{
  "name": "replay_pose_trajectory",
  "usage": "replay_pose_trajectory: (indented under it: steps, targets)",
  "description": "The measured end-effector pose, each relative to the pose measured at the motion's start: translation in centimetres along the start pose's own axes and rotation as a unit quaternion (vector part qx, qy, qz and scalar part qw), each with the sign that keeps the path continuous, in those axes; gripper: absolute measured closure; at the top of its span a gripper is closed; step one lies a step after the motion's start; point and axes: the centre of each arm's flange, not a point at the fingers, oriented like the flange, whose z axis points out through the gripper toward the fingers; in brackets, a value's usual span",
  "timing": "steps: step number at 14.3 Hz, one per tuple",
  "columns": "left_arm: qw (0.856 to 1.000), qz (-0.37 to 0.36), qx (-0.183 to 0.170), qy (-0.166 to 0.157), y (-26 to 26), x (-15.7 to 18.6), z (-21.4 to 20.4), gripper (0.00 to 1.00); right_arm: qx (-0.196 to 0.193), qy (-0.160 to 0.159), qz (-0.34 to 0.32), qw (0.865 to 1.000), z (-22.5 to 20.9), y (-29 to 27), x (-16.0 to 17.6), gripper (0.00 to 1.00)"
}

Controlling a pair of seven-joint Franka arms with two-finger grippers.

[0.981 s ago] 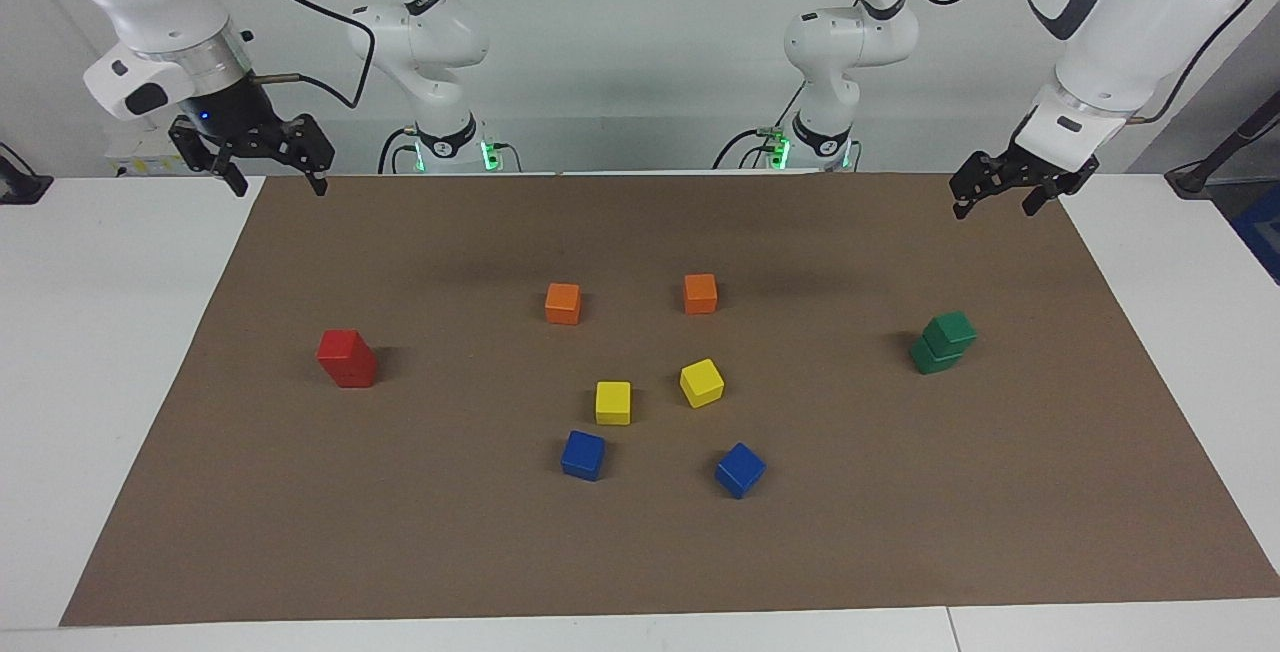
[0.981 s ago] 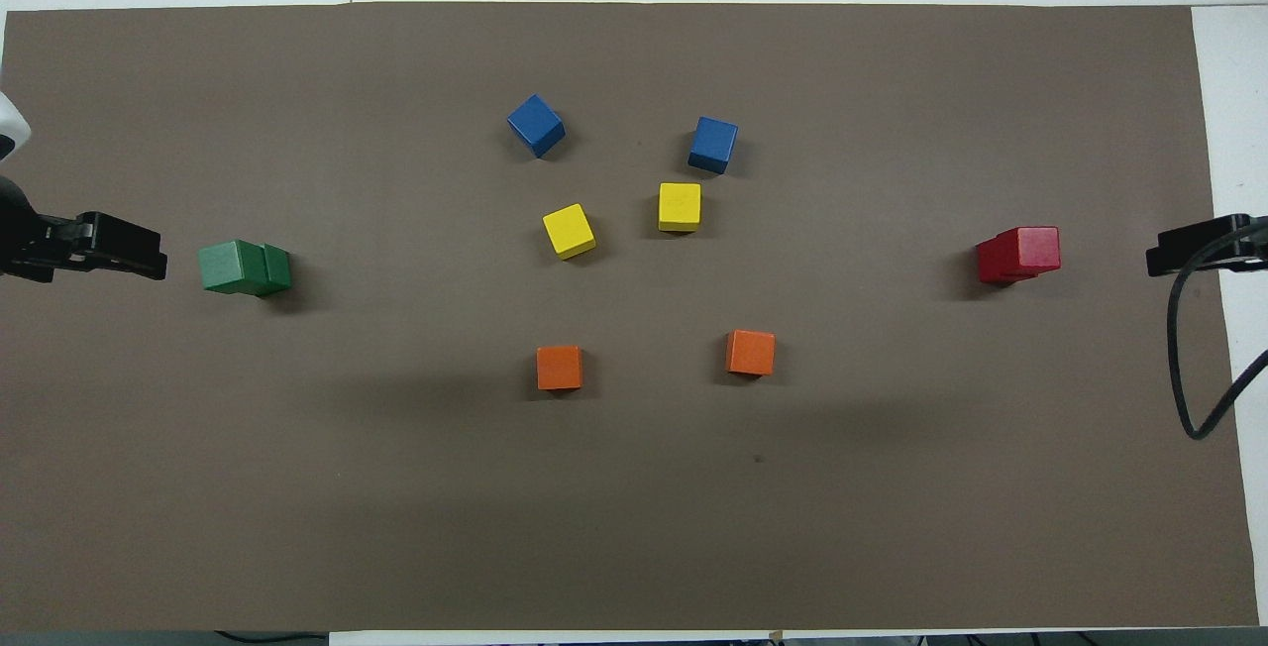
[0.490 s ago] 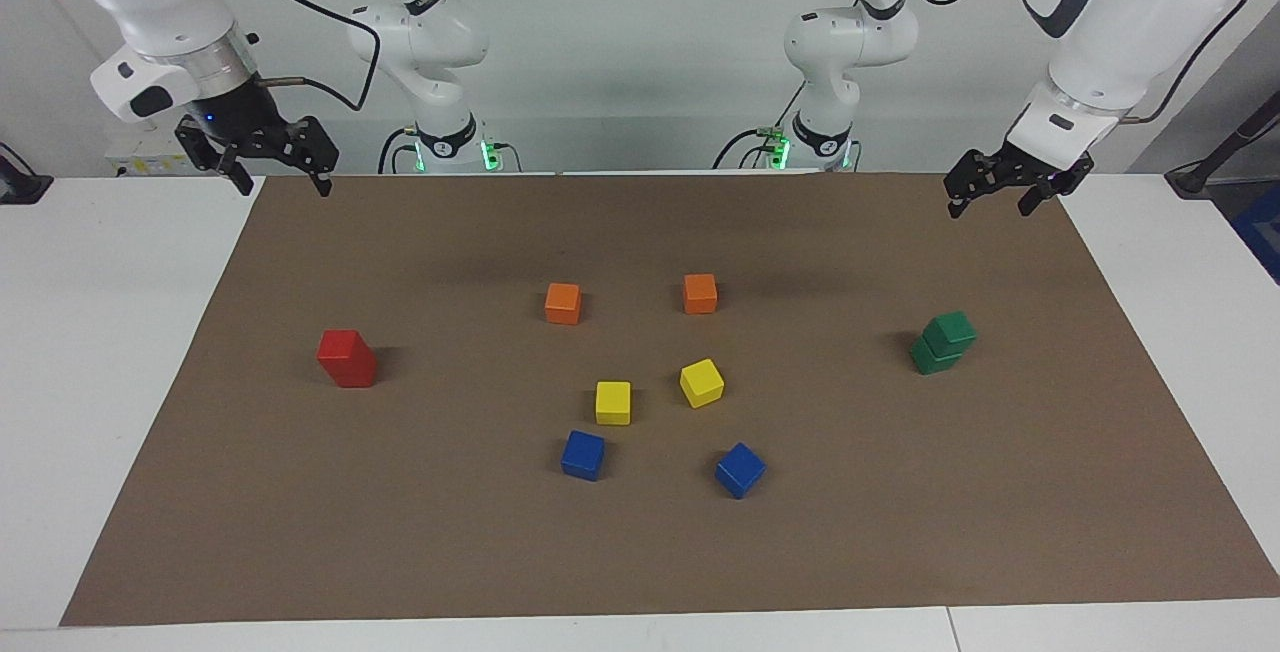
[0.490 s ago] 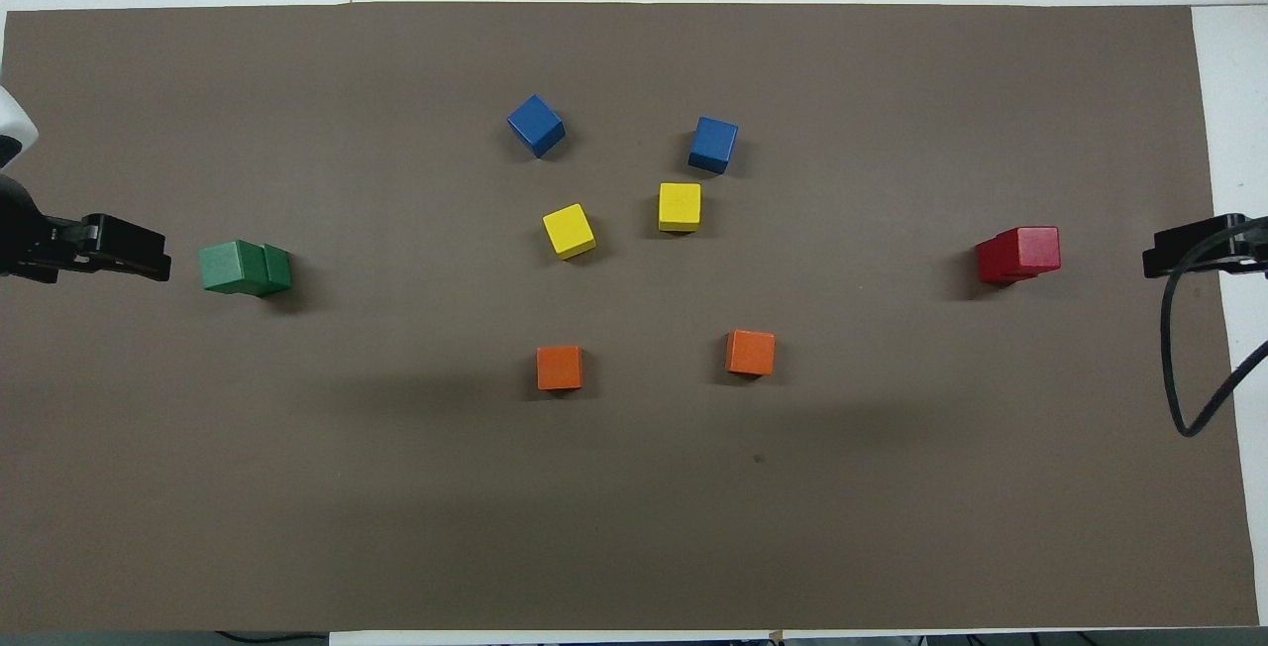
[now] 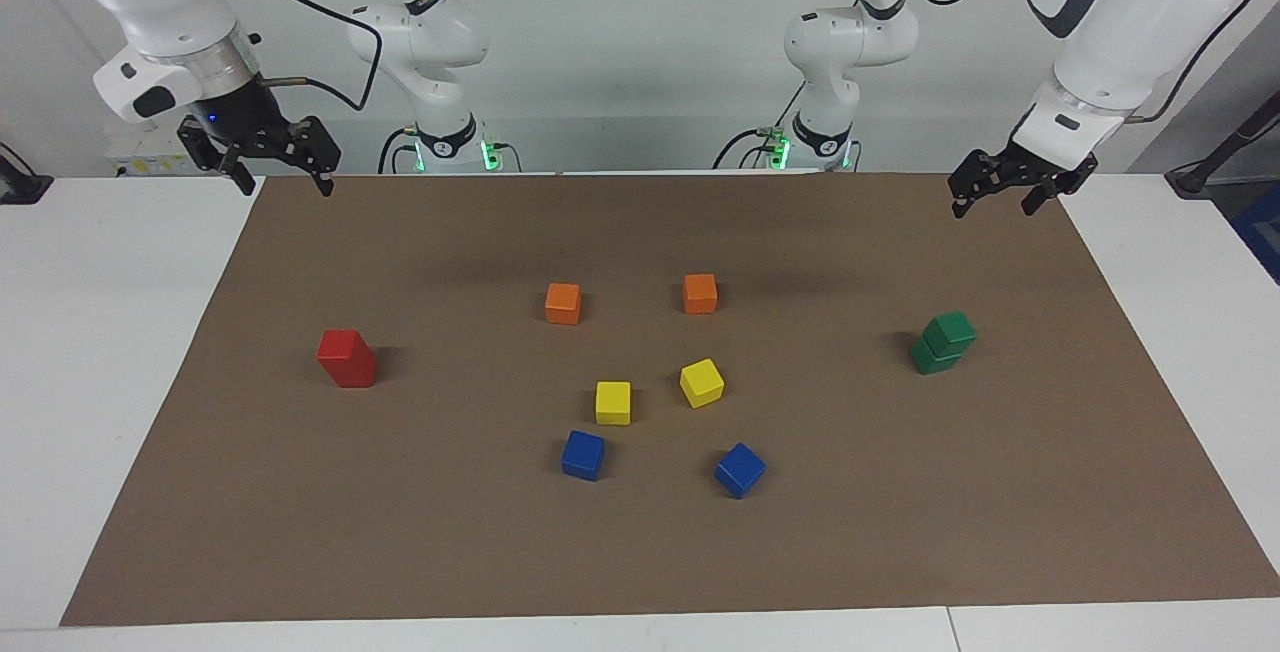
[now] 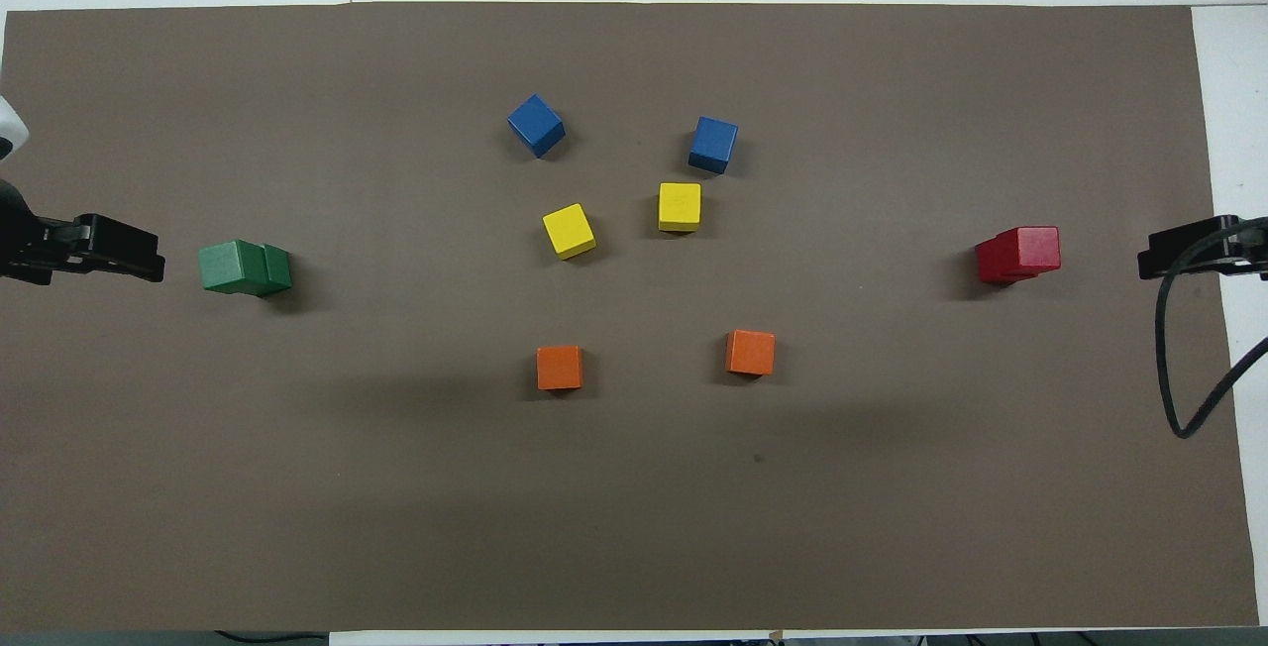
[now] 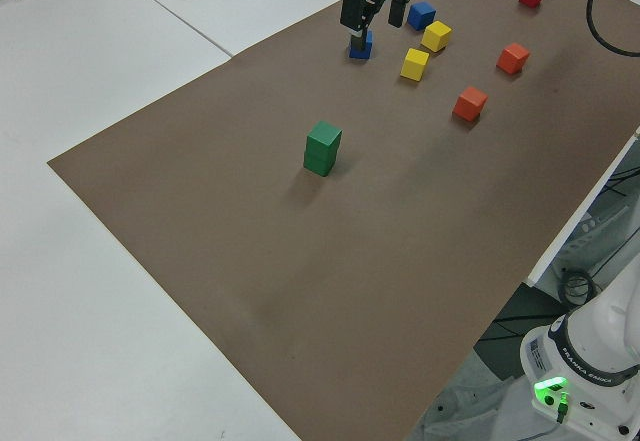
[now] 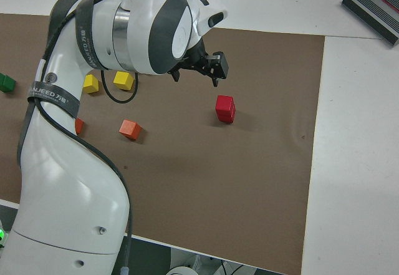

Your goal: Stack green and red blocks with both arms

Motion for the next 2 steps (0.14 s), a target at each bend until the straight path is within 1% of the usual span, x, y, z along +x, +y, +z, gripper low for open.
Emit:
replay_pose_trajectory:
  steps: [2]
  targets:
    - [1.0, 0.0, 0.0, 0.0, 0.0, 0.0, 0.0, 0.0, 0.0, 0.0, 0.0, 1.0, 0.0, 0.0, 0.0, 0.0]
